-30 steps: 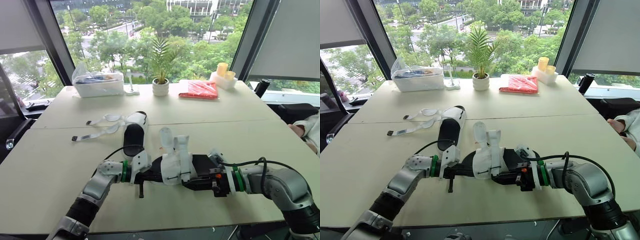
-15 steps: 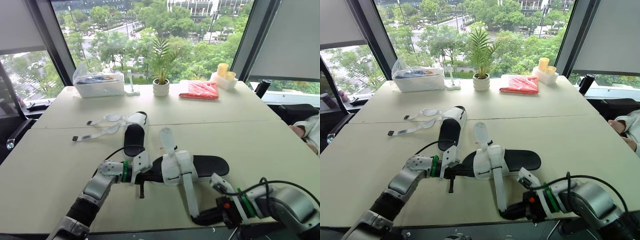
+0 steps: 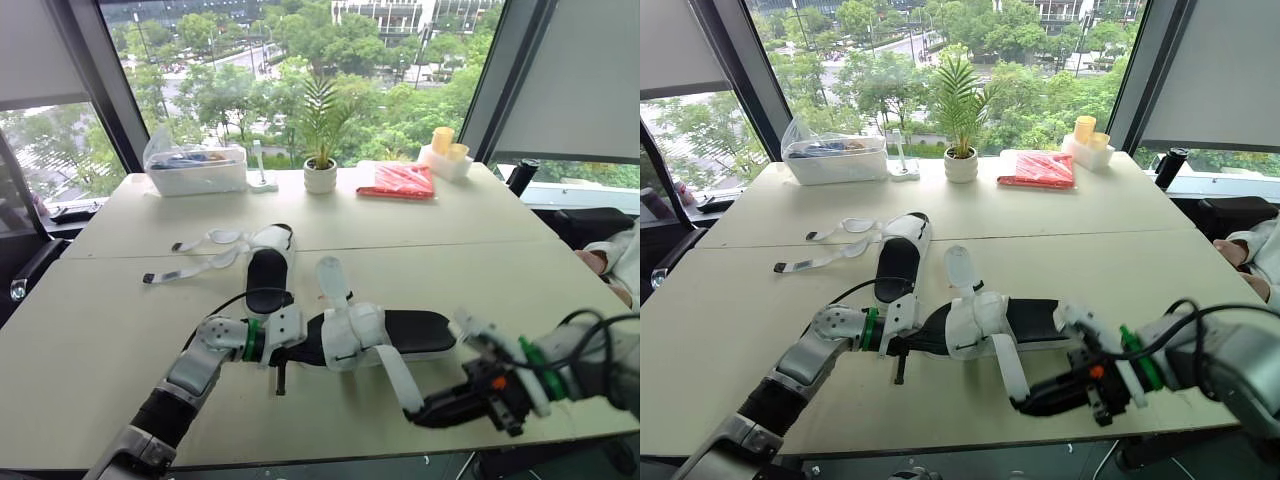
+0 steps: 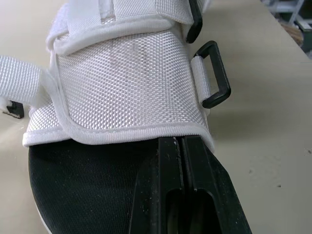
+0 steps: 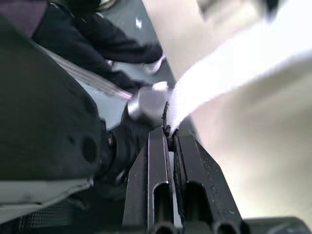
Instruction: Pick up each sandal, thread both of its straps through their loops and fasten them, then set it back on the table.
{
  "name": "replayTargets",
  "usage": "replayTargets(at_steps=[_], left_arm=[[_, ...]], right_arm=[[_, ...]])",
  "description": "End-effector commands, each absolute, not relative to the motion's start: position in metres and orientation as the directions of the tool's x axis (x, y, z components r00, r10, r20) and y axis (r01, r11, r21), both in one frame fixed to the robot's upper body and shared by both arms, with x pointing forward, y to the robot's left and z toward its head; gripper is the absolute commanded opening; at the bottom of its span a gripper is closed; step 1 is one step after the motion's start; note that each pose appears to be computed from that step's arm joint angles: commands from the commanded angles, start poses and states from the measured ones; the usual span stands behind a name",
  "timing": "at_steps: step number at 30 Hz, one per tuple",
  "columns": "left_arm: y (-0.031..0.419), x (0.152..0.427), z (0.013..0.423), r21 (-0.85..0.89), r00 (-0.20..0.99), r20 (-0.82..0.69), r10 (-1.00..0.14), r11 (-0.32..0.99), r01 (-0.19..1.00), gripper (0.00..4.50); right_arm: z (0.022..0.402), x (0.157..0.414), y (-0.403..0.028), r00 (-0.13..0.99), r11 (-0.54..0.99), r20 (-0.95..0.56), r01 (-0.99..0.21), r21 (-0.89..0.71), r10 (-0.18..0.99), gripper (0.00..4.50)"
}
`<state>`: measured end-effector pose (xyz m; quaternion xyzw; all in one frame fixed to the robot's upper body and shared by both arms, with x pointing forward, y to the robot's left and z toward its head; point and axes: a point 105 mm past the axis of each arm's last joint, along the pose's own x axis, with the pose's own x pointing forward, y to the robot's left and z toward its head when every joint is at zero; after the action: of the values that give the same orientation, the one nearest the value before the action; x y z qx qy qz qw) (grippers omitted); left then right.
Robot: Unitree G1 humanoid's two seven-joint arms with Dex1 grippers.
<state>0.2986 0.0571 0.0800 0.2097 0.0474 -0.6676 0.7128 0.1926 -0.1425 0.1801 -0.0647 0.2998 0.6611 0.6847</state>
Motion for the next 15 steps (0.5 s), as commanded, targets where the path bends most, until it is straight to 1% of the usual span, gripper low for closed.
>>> replayTargets(at_steps=[1,3,6,9,11,15], left_arm=[[0.066,0.286,0.039,0.156,0.027,-0.504,-0.863,-0.060,0.986,0.00],[0.067,0.286,0.036,0.160,0.015,-0.520,-0.854,-0.080,0.984,0.00],[0.066,0.286,0.033,0.164,0.007,-0.528,-0.849,-0.094,0.982,0.00],[0.065,0.286,0.033,0.161,0.003,-0.524,-0.852,-0.095,0.982,0.00],[0.065,0.286,0.032,0.163,0.002,-0.530,-0.848,-0.100,0.981,0.00],[0.066,0.284,0.029,0.160,-0.006,-0.538,-0.843,-0.109,0.981,0.00]], right_arm=[[0.214,0.200,-0.137,-0.045,0.067,-0.466,-0.973,0.221,0.883,0.06],[0.228,0.212,-0.132,-0.025,0.061,-0.439,-0.982,0.180,0.898,0.06],[0.238,0.233,-0.126,0.011,0.070,-0.421,-0.990,0.125,0.907,0.06],[0.242,0.252,-0.121,0.046,0.079,-0.429,-0.995,0.060,0.902,0.06],[0.242,0.260,-0.121,0.049,0.080,-0.431,-0.995,0.054,0.901,0.06],[0.238,0.286,-0.120,0.098,0.120,-0.420,-0.992,0.025,0.902,0.06]])
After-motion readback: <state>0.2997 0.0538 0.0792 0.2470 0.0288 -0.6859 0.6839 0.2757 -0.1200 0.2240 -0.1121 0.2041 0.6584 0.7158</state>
